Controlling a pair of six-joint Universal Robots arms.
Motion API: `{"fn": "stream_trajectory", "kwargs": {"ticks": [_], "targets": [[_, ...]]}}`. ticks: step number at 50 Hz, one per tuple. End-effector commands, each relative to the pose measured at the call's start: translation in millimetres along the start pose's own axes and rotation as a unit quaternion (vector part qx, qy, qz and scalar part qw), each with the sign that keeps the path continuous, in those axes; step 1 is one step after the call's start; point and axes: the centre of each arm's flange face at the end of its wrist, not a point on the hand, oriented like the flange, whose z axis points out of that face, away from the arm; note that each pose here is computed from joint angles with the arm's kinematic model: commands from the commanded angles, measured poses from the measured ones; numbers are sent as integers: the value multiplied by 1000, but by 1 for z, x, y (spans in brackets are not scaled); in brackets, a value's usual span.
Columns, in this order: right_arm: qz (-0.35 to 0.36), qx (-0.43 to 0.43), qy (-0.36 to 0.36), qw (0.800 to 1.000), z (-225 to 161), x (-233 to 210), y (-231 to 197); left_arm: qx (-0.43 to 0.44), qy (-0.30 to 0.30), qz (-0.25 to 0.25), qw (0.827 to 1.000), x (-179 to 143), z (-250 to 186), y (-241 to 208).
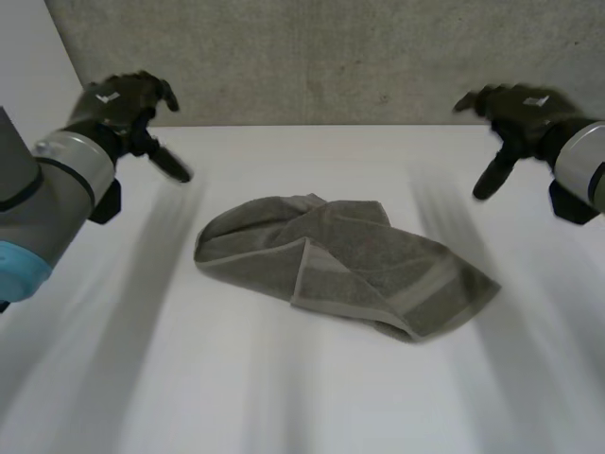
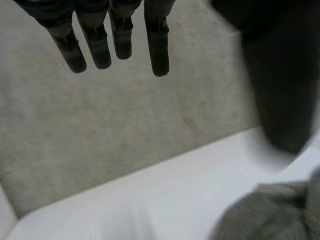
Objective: Fold the towel.
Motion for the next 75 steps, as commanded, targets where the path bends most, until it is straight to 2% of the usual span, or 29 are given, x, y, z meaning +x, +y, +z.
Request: {"fn": "stream_trajectory", "kwargs": {"ticks": [1,3,10,15,24,41,49,57,75], "targets": [[-35,-103,-157,982,-12,-57,39,-70,75,1,995,15,16,52],[-46,-128,-201,970,-16,-82,60,-81,78,4,994,16,19,62],[-70,-115,-217,967,-7,-114,98,-129,91,37,987,18,27,105],[-95,-100,-194,971,-1,-131,123,-164,109,72,978,27,27,137],[-98,-85,-150,980,7,-148,156,-187,121,94,970,32,25,160],[-96,-44,-115,988,7,-140,139,-185,117,104,970,31,31,165],[-98,-38,-101,989,5,-125,130,-180,117,105,971,31,32,165],[-101,-26,-57,993,9,-90,116,-186,121,104,969,32,31,170],[-98,-32,-39,994,10,-71,118,-176,122,100,972,35,29,160]]}}
